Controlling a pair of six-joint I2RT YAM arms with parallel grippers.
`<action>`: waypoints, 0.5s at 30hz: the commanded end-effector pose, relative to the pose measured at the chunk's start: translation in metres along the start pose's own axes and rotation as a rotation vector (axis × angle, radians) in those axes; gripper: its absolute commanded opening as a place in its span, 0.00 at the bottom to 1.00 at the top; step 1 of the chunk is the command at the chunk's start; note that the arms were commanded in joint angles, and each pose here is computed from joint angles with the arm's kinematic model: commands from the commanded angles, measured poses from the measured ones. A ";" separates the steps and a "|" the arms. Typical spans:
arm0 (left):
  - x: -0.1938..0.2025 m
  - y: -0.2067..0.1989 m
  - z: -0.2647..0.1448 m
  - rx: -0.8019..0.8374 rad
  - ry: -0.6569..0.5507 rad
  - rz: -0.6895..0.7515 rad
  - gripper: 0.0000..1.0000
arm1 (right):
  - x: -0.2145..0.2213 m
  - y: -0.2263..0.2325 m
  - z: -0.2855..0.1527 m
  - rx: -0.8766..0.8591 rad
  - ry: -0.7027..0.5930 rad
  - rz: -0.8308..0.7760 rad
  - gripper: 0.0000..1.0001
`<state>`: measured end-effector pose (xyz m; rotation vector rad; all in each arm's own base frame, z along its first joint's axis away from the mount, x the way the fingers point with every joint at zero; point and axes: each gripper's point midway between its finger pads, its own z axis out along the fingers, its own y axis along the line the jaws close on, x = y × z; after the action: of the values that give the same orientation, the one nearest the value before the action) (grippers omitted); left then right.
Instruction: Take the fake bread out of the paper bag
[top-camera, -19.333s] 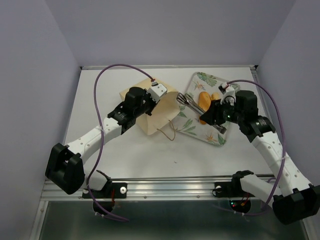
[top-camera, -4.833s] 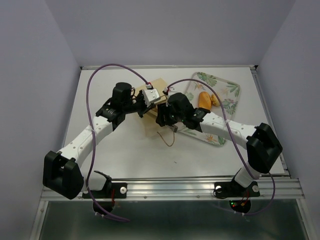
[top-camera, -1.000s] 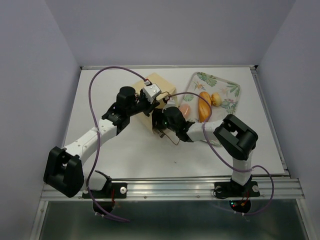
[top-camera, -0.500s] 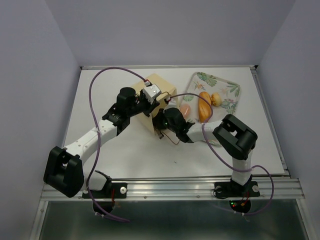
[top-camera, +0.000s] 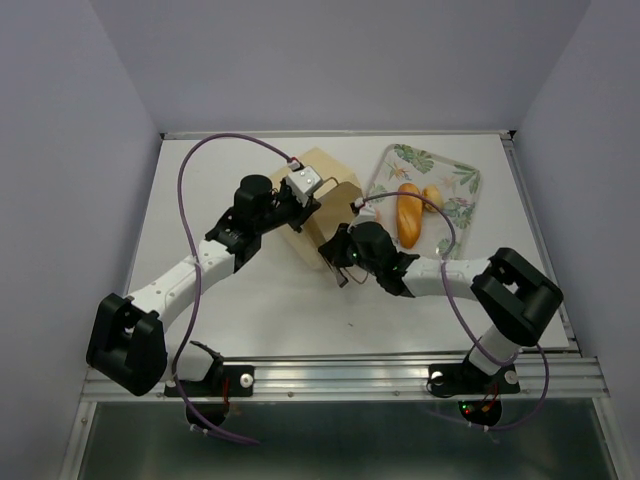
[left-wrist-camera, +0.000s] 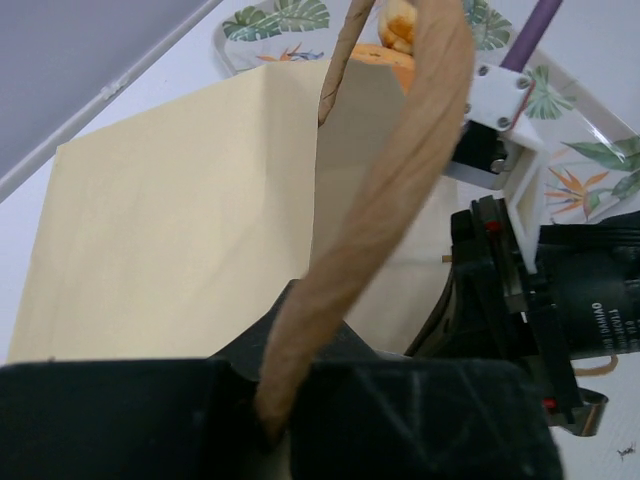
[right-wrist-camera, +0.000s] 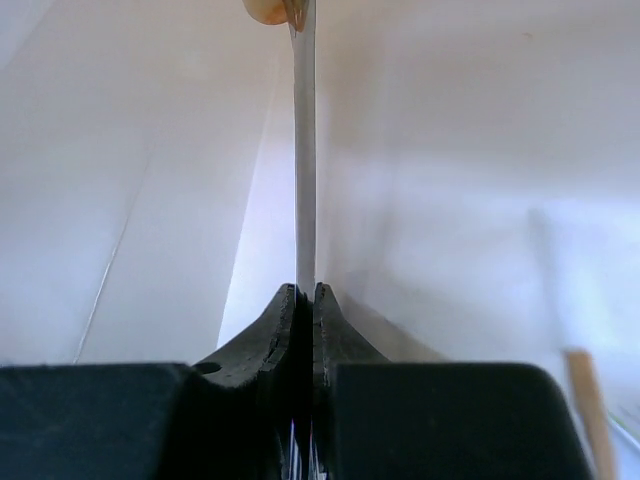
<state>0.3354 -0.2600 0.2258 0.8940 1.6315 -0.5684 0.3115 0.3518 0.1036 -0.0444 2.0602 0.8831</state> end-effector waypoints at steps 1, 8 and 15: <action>-0.036 0.006 -0.004 -0.036 -0.118 0.025 0.00 | -0.010 0.005 -0.024 -0.017 -0.012 -0.020 0.01; -0.040 0.012 0.001 -0.059 -0.122 0.009 0.00 | -0.012 0.016 -0.069 -0.080 0.029 -0.059 0.01; -0.044 0.023 0.004 -0.111 -0.124 -0.007 0.00 | -0.025 0.035 -0.134 -0.168 0.054 -0.098 0.01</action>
<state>0.3460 -0.2573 0.2327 0.8231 1.6278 -0.5423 0.2409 0.2986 0.1697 -0.1732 2.0431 0.9571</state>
